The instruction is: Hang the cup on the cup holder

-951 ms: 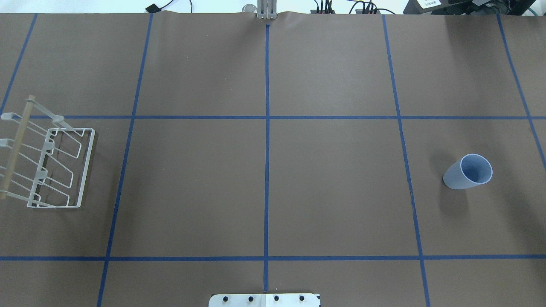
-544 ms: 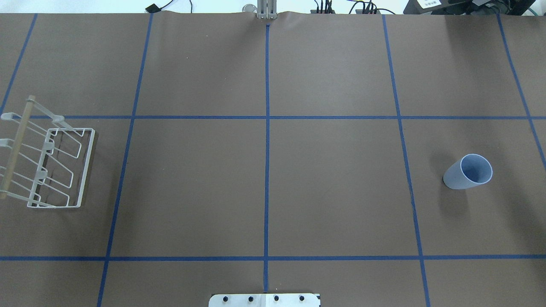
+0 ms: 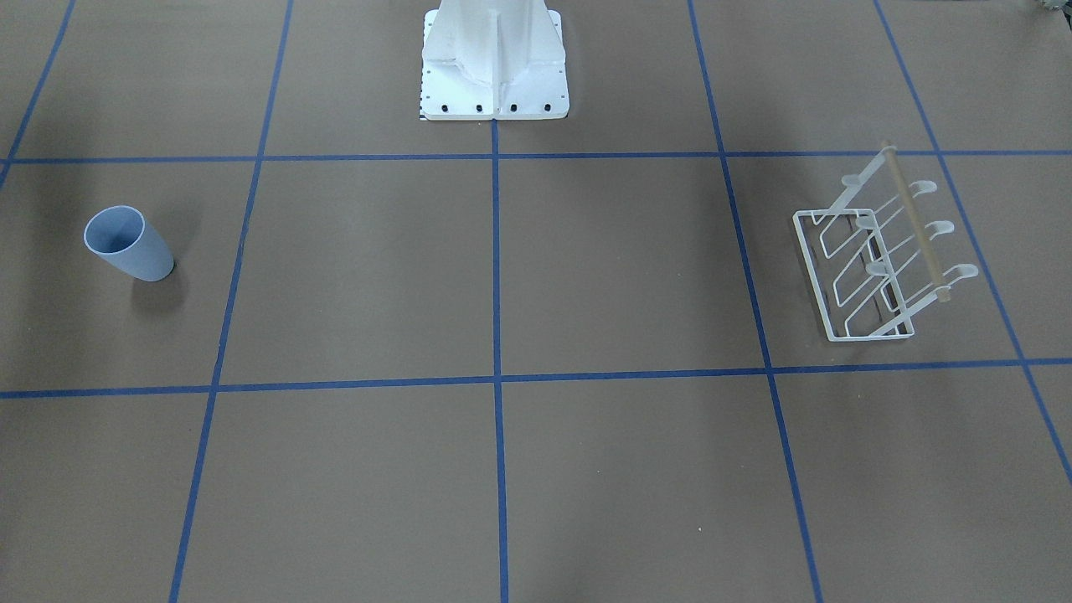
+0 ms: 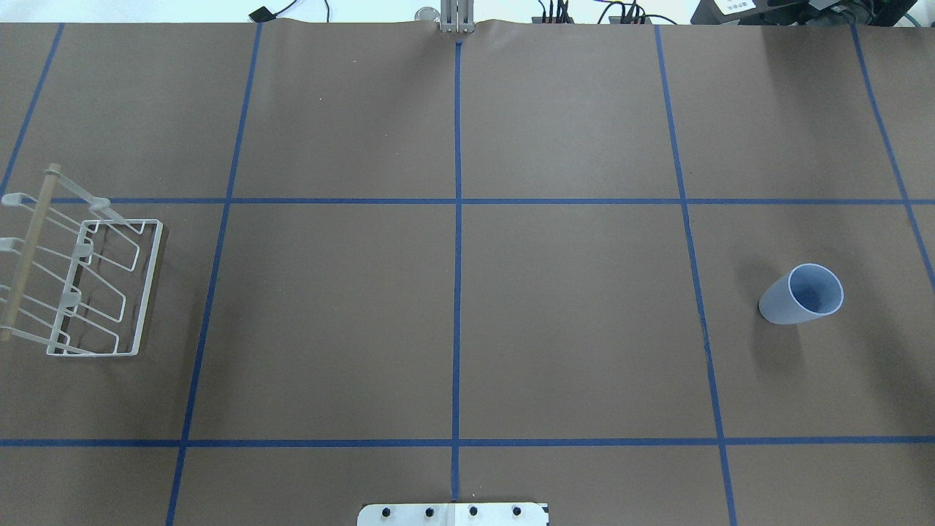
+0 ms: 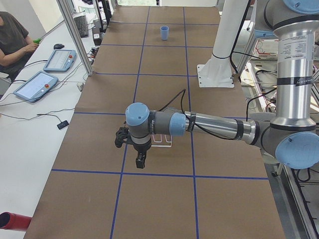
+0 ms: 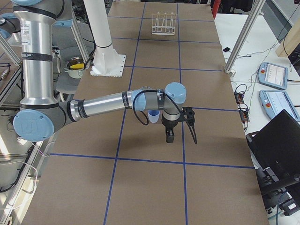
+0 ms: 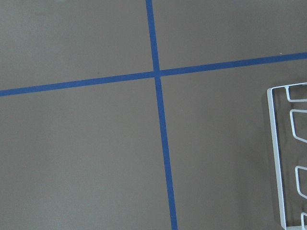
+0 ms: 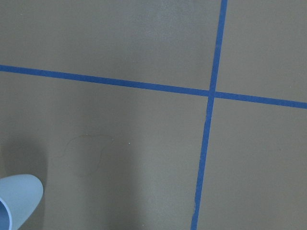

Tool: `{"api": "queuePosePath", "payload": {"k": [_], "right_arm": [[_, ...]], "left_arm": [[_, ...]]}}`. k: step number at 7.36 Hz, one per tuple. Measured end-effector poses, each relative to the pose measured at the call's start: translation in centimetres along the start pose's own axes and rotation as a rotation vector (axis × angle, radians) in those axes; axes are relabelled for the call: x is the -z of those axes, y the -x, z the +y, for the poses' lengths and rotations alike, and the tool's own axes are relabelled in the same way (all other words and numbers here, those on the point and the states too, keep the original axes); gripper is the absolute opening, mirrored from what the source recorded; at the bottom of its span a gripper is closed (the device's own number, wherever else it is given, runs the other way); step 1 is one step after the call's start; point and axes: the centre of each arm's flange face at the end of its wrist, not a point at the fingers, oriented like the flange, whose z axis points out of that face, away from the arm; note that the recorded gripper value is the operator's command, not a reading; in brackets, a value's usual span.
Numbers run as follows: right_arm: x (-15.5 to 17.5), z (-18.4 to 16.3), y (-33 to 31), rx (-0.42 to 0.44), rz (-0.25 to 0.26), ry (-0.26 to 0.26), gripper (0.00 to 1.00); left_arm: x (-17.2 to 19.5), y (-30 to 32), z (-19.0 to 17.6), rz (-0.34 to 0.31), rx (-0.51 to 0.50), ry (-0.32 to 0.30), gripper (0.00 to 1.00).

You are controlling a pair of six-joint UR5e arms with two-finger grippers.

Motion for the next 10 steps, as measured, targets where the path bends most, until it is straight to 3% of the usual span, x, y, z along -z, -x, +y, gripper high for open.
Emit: {"api": "queuePosePath", "payload": {"k": [7,8,10], "right_arm": [[0.8,-0.2,1.1,0.026,-0.011,-0.019,1.0],[0.8,-0.5,1.7,0.055,-0.02,-0.036,1.0],[-1.7,-1.6,4.8,0.207,-0.04,-0.085,1.0]], "left_arm": [[0.2,-0.2,-0.1,0.0,-0.004,-0.004,0.99],[0.3,-0.2,-0.1,0.0,-0.005,-0.005,0.99],[0.4,-0.3,-0.1,0.0,-0.006,-0.007,0.99]]}}
